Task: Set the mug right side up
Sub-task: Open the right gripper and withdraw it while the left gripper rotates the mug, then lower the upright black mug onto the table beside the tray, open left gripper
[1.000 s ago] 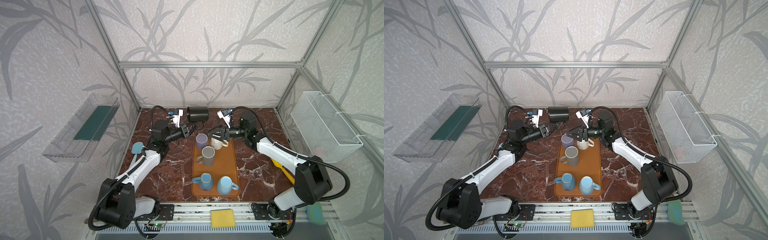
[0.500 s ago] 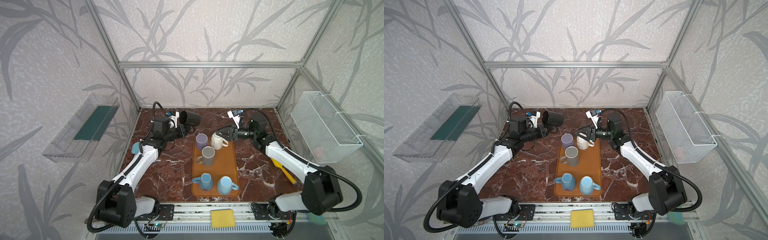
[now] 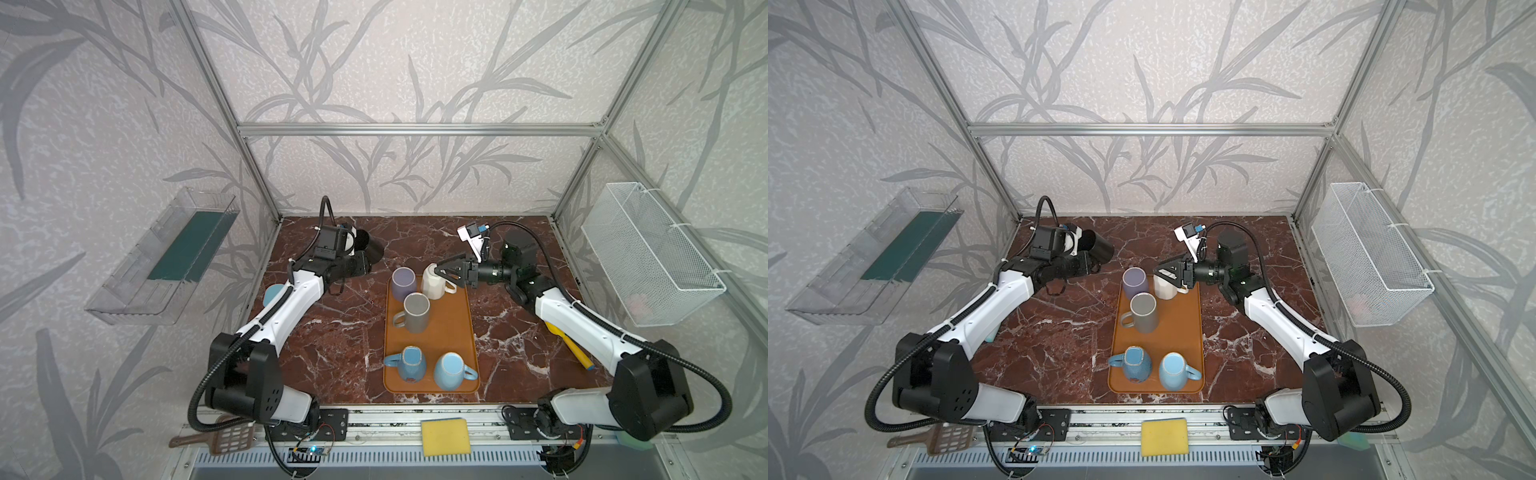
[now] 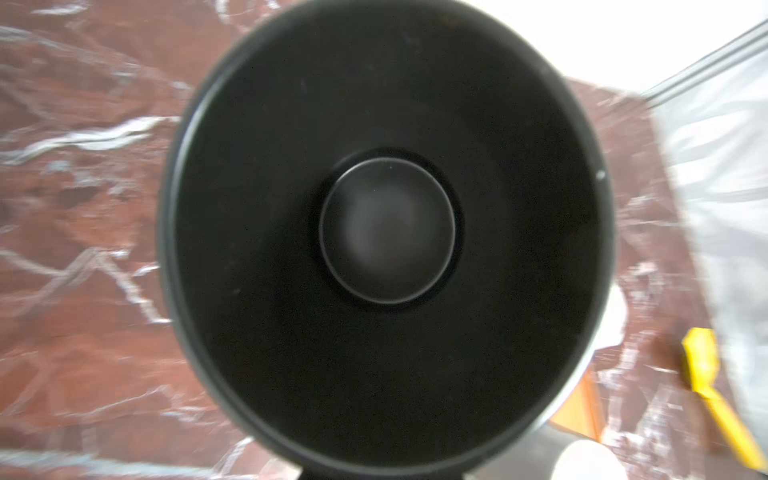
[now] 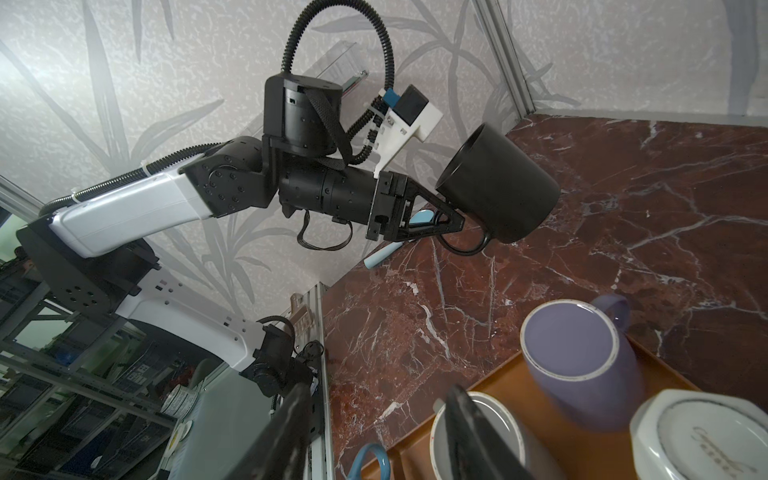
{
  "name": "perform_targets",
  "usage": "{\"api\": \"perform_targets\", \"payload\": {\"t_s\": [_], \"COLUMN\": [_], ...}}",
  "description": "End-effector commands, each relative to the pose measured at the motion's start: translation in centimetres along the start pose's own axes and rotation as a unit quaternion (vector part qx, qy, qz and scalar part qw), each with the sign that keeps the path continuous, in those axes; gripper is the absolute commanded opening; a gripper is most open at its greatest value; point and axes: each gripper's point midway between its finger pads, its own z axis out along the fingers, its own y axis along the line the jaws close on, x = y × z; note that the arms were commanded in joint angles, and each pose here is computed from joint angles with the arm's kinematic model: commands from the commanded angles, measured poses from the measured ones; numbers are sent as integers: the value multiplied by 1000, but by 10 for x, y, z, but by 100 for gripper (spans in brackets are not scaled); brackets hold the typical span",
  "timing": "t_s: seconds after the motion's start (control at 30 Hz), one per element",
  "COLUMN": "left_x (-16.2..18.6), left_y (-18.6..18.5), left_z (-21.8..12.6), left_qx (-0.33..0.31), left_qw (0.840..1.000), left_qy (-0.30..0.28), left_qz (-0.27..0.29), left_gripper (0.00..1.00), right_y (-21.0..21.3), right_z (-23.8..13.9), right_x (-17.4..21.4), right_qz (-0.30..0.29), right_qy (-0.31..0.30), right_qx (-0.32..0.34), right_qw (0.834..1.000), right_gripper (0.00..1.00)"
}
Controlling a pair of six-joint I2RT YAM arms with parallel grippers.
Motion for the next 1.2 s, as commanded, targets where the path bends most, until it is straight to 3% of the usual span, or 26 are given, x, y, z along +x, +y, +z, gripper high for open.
{"api": "perform_targets", "payload": {"t_s": [0.0,0.37,1.17], "left_x": [-26,-31,-41], "left_y": [15,46,83], "left_z": [-4,39,94], "left_qx": [-59,-126,-162], "left_qw": [997,989,980], "left_qy": [-25,-1,53], "left_qz": [52,78,99], "left_gripper": [0,0,0], "right_y": [8,4,-1], "right_z": [-6,-8,-9], "right_x": [-2,5,21], "right_qz": [-16,-12,9], "right_qy": [-7,-3,8], "right_qx": [0,11,12], "right_qw": [1000,1000,1000], "right_gripper": [53,53,53]}}
